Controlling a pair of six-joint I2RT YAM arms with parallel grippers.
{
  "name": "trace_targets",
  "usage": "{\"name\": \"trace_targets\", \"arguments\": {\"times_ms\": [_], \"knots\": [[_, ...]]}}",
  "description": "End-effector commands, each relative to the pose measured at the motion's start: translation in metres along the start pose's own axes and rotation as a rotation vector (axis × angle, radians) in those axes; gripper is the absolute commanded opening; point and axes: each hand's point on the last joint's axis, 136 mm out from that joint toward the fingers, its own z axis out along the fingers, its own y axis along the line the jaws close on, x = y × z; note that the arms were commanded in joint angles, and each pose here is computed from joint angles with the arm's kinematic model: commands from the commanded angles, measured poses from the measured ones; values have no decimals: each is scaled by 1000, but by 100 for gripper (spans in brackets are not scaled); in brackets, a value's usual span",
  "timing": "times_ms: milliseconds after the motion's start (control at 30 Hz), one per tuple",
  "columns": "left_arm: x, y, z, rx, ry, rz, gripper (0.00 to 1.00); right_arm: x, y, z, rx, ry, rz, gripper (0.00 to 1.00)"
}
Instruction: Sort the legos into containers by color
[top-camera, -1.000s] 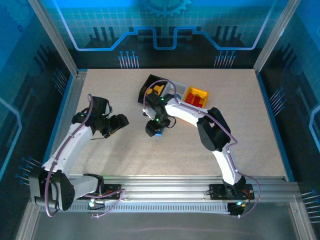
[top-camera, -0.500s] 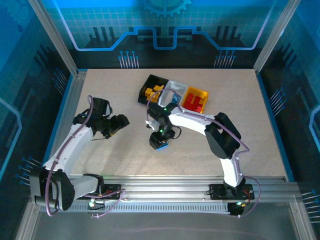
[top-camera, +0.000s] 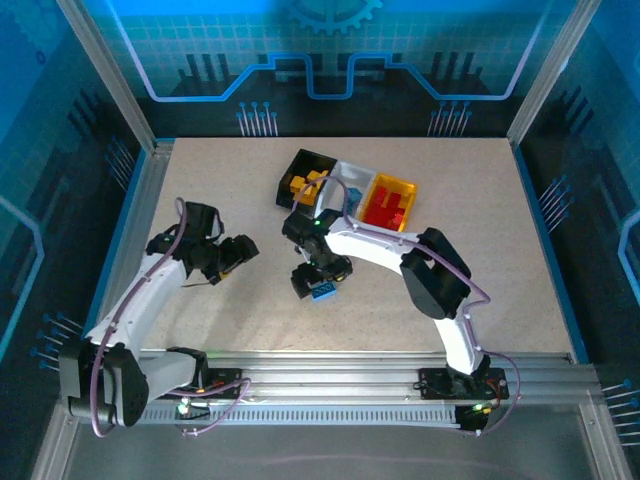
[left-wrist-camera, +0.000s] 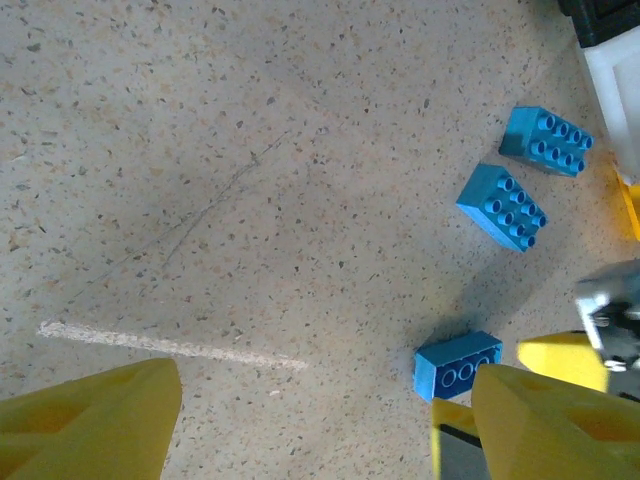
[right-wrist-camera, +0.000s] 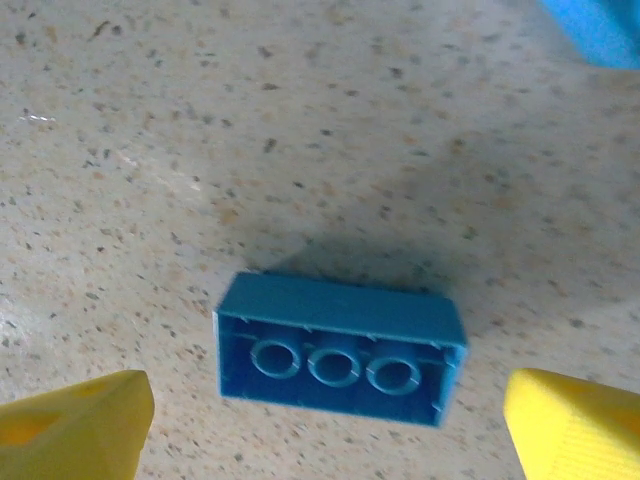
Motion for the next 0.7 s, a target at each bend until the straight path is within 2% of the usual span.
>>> {"name": "trace_targets", "arguments": {"times_ms": [0,367,667], "knots": [[9,9,-3,-9,13,-6,78,0,-2,11,47,25,24,92],[11,13,-4,-11,9,-3,79,-6,-10,28,100,33,42,88],[7,13,-4,-10,9,-8,80,-6,-13,25,102,39,45,63]]}}
